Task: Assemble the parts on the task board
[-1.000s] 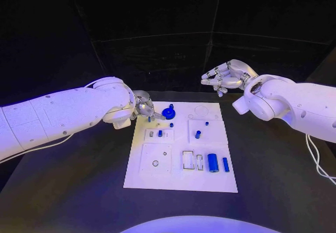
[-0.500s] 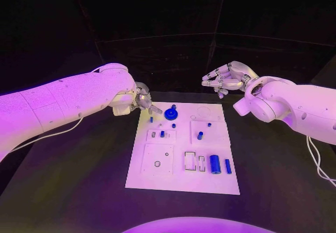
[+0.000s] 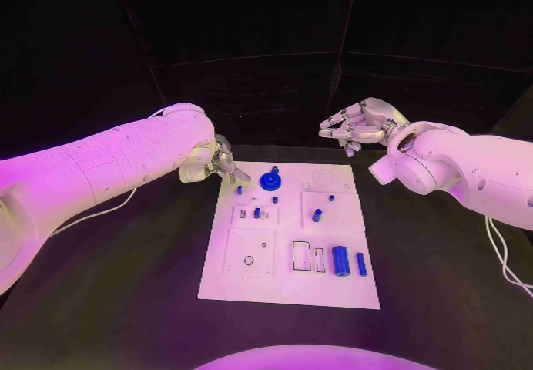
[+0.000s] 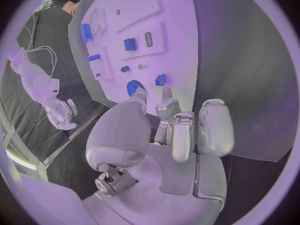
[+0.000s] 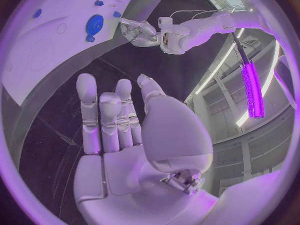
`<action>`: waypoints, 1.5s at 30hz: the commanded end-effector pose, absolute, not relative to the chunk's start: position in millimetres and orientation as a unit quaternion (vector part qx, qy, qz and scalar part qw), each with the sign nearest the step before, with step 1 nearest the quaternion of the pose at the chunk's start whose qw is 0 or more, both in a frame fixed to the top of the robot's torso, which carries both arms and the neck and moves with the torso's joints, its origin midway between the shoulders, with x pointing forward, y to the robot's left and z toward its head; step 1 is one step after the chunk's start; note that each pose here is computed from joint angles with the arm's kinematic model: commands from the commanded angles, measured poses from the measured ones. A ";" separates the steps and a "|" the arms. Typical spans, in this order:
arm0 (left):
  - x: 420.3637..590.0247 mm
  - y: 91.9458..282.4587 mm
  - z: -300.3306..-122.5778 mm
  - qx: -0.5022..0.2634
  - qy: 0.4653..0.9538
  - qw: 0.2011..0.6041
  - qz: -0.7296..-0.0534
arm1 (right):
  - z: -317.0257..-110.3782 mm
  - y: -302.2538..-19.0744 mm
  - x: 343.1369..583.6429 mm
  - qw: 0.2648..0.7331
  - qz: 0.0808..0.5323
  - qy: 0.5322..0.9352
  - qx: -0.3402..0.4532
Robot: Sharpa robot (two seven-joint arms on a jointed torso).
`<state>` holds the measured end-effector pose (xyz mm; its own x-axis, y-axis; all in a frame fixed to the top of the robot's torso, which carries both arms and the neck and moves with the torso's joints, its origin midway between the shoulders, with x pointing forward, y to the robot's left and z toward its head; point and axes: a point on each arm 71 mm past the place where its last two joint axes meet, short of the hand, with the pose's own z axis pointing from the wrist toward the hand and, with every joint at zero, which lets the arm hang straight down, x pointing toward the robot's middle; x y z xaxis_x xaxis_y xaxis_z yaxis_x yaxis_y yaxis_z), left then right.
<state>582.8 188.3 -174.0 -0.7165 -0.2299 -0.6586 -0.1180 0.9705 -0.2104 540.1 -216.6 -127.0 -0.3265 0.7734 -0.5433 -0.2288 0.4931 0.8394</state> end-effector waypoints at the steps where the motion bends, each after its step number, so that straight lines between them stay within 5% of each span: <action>1: 584.2 186.6 -175.6 -0.084 0.926 0.359 -0.082 | -125.5 -214.6 539.9 0.543 0.465 0.671 0.198; 45: 584.1 183.9 -190.3 -0.075 0.936 0.335 -0.081 | -125.6 -211.0 540.0 0.540 0.469 0.672 0.195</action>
